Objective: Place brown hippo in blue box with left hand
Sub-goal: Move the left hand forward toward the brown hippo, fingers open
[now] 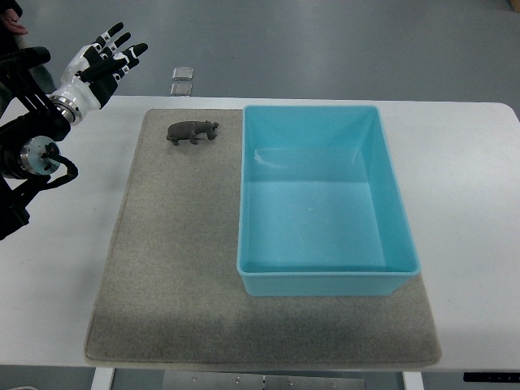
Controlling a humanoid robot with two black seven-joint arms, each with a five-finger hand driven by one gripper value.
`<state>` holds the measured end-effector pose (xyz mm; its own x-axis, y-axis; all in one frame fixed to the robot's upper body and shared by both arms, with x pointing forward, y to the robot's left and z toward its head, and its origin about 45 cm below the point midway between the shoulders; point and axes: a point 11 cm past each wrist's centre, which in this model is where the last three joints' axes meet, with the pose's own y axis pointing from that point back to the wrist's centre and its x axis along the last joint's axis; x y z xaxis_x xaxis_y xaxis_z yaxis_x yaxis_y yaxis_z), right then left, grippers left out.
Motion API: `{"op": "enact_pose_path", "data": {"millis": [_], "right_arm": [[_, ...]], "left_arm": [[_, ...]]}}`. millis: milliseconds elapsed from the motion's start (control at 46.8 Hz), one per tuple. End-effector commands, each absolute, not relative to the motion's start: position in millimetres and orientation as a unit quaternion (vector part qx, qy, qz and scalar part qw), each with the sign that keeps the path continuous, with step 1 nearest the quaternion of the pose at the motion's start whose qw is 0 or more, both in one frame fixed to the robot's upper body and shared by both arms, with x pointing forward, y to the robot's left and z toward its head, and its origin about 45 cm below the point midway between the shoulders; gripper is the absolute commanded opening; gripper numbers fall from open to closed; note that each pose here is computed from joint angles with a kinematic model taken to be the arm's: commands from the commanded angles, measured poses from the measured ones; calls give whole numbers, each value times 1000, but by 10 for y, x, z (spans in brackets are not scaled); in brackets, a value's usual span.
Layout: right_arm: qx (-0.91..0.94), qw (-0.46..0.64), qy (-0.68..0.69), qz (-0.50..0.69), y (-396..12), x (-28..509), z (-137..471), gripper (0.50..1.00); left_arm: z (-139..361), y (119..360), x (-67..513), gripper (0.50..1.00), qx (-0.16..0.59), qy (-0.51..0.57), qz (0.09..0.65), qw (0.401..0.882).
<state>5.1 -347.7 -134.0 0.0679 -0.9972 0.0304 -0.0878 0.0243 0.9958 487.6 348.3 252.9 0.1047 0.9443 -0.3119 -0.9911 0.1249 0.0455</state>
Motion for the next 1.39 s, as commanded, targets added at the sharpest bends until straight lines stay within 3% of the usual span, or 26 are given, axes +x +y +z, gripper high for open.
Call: {"op": "enact_pose_path", "data": {"millis": [0,513,684,963,1219,1369], "right_arm": [[532,501,-510,-453,-3477,51,-1340,936],[532,501,-510,-454,-3472,51,-1340,936],[532,501,-510,-453,-3477,51,-1340,936],[532,501,-510,-453,-3477,51,-1340,936],[531,502,-511,-453,-3479,51,-1340,936],[531,502,-511,-453,-3479,51,-1340,936]], "left_arm": [[2533,3477,4878,996,-88,133,655,739],[2574,3534,4882,996,-81,122,657,740],[2515,3555,4848,996,-39,100,651,751],[2492,3516,4795,996,58,23,596,801],[2545,3406,4787,996,57,34,552,831],[2692,3485,4828,996,62,15,556,829]]}}
